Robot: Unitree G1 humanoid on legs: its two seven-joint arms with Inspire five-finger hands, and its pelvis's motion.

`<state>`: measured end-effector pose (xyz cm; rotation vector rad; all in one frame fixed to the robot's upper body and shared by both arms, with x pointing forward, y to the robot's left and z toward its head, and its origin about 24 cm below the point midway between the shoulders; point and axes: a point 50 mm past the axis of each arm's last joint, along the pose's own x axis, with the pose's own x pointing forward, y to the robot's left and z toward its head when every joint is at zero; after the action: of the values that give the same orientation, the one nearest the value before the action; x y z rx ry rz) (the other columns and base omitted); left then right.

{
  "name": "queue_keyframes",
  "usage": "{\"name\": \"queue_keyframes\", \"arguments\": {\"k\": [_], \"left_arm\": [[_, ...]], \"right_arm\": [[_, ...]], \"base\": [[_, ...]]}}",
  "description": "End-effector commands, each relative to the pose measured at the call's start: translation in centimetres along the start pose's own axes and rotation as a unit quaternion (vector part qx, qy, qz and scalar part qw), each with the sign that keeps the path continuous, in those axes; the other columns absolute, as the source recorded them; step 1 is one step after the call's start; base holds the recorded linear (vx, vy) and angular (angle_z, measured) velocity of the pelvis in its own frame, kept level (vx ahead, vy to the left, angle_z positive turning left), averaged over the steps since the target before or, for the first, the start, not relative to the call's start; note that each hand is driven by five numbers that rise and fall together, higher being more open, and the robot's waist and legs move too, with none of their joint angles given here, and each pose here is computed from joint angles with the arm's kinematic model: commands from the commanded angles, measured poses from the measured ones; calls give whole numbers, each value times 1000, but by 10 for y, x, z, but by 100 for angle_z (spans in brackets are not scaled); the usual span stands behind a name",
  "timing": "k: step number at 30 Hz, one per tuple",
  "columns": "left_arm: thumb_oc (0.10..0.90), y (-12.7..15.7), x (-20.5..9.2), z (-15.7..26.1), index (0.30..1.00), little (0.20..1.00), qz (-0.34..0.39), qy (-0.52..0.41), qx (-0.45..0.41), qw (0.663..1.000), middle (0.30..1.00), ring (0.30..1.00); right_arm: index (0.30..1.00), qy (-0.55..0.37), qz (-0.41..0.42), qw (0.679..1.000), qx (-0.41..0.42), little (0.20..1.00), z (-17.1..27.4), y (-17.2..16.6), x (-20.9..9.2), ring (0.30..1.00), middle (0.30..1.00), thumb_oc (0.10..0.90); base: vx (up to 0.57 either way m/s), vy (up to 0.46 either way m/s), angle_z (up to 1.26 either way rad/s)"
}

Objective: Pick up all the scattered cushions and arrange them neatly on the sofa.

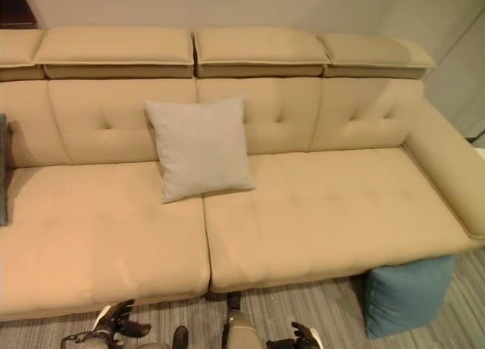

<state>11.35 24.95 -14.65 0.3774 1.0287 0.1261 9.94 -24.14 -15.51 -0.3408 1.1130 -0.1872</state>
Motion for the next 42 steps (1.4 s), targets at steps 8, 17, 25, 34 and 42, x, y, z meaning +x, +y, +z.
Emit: {"name": "queue_keyframes", "arguments": {"k": [8,17,25,34,42], "left_arm": [[800,3,2,14,900,900,3,-31,-7,999,900,900],[800,-11,5,34,900,900,-17,-57,4,998,900,900],[800,-30,4,39,900,900,-38,-60,6,997,900,900],[800,-35,6,51,900,900,-49,-77,43,995,900,900],[800,-17,9,58,900,900,-27,-88,62,994,900,900]], "right_arm": [[900,-42,-46,998,-21,900,23,-32,6,900,900,800],[900,-42,-55,997,-16,900,24,-35,6,900,900,800],[900,-10,-70,997,-23,900,7,-41,4,900,900,800],[900,-1,-74,997,-16,900,8,-43,5,900,900,800],[900,-11,-60,998,-31,900,14,-33,6,900,900,800]], "base": [[-132,-44,-39],[-74,-146,-20],[-30,10,-51],[-10,207,-77],[-125,100,-90]]}}
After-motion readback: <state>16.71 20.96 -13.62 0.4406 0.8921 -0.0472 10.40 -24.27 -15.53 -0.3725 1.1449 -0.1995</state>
